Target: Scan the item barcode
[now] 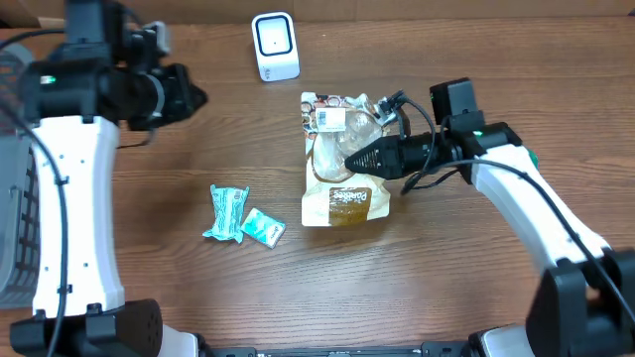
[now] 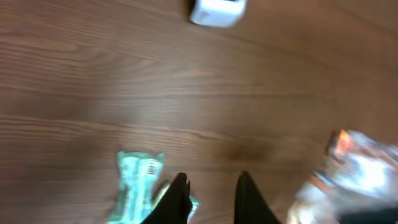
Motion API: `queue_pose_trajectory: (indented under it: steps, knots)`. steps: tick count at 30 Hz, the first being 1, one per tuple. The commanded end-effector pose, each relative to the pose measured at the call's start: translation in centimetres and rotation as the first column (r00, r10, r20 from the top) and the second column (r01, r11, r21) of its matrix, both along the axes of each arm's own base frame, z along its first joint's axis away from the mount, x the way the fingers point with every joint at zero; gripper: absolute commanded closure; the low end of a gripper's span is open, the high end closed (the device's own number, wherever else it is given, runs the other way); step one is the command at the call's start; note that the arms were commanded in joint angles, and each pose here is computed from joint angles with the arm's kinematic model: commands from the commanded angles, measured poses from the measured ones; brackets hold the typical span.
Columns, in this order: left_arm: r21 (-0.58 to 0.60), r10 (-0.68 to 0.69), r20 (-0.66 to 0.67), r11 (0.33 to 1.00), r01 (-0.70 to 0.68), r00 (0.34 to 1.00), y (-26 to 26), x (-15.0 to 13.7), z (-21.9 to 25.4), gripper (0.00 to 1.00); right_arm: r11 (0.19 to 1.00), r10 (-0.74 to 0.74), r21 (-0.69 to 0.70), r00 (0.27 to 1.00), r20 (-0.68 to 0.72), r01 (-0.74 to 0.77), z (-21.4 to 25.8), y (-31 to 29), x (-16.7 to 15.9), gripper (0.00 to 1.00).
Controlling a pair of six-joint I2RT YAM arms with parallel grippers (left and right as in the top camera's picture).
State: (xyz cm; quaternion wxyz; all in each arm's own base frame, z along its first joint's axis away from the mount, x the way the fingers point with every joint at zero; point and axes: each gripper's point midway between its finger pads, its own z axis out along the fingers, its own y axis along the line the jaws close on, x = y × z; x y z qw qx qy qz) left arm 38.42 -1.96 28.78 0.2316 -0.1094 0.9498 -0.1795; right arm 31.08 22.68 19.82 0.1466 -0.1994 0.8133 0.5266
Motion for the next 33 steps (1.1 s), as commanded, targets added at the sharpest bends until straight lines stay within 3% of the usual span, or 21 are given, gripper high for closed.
queue_pose_trajectory:
  steps: [1,8,10,11,17,23,28,31,33]
  knots:
    - [0.025,0.038,0.032,0.999,-0.039,0.999,2.7,-0.1,0.9,0.73,0.997,0.043,0.064,0.995,0.092,-0.049,3.7,0.3,-1.8,0.96]
    - [0.030,0.088,0.034,0.996,-0.089,0.996,5.0,-0.2,0.9,0.37,0.997,0.034,0.063,0.988,0.149,-0.043,6.6,-0.1,-2.9,0.96]
    - [0.043,0.073,0.042,0.996,-0.075,0.996,5.0,-0.1,0.9,0.19,1.000,0.002,0.016,0.991,0.135,-0.005,6.3,-0.4,-2.5,0.96]
    - [0.050,0.070,0.044,0.996,-0.072,0.997,5.1,-0.1,0.9,0.00,0.999,-0.032,-0.032,0.992,0.119,0.036,5.8,-0.6,-2.0,0.96]
    - [0.153,0.105,0.037,0.982,-0.109,0.994,6.9,-0.2,0.5,0.00,0.940,-0.127,-0.288,0.970,0.207,0.184,6.5,-1.1,0.2,0.96]
    - [0.291,0.181,0.023,0.940,-0.180,0.983,9.7,-0.7,0.1,0.00,0.795,-0.178,-0.475,0.894,0.410,0.376,9.9,-1.3,6.0,0.96]
    - [0.319,0.198,0.022,0.928,-0.194,0.980,10.3,-0.8,0.1,0.00,0.567,-0.166,-0.573,0.763,0.624,0.592,10.2,-2.0,13.0,0.96]
    - [0.319,0.198,0.022,0.928,-0.194,0.980,10.3,-0.8,0.1,0.01,0.364,-0.104,-0.540,0.610,0.786,0.758,9.8,-2.4,17.8,0.96]
    - [0.319,0.198,0.022,0.928,-0.194,0.980,10.3,-0.8,0.1,0.01,0.275,-0.015,-0.493,0.517,0.856,0.825,9.4,-1.8,20.8,0.96]
